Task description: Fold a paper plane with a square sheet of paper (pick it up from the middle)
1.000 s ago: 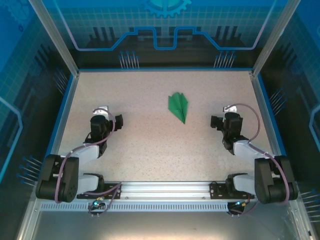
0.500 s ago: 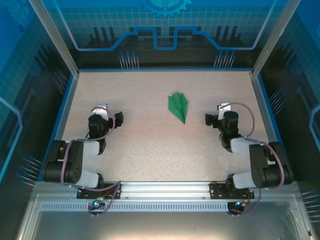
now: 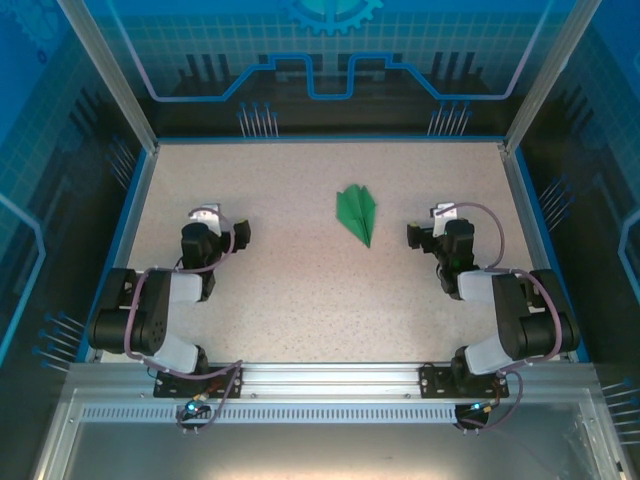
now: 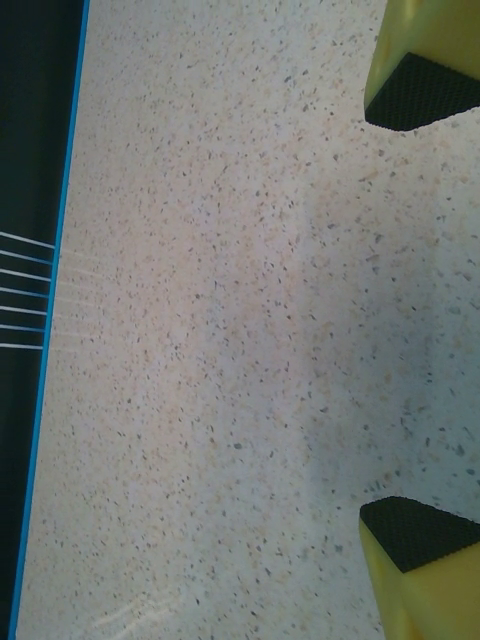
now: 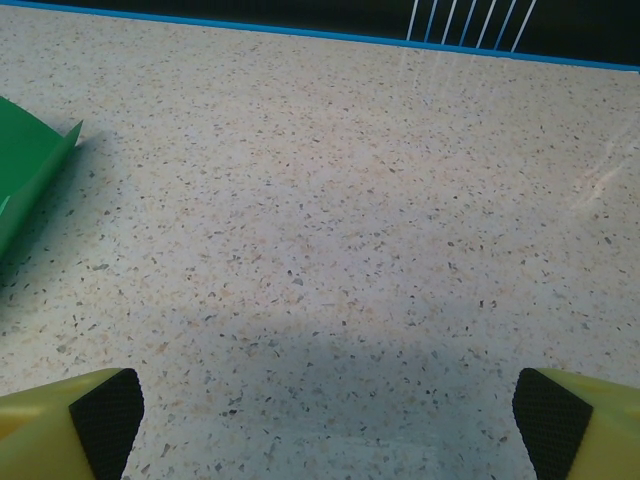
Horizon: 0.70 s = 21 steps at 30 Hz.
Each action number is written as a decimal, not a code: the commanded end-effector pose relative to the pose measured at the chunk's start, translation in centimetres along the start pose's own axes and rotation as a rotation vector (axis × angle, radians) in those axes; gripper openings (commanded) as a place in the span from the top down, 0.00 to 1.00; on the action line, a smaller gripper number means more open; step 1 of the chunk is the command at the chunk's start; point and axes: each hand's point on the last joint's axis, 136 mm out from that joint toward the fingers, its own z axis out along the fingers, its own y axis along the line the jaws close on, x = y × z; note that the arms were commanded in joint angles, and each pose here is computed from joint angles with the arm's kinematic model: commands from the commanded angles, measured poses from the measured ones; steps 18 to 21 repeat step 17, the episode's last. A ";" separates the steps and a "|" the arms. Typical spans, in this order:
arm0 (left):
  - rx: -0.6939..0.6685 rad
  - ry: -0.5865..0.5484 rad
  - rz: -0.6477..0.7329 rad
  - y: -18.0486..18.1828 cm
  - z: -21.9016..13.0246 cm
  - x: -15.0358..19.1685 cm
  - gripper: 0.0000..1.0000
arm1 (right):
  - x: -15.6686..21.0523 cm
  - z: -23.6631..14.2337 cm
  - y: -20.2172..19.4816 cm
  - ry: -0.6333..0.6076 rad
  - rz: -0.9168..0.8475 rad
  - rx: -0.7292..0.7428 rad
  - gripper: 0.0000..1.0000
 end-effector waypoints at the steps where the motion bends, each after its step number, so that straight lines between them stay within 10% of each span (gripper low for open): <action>1: 0.023 0.003 0.049 -0.7 0.3 -0.3 0.01 | -1.1 0.2 -0.1 -0.040 -0.008 -0.005 0.00; 21: 0.022 0.010 0.048 -0.7 0.4 -0.2 0.02 | -1.0 0.2 0.0 -0.039 -0.007 -0.006 0.01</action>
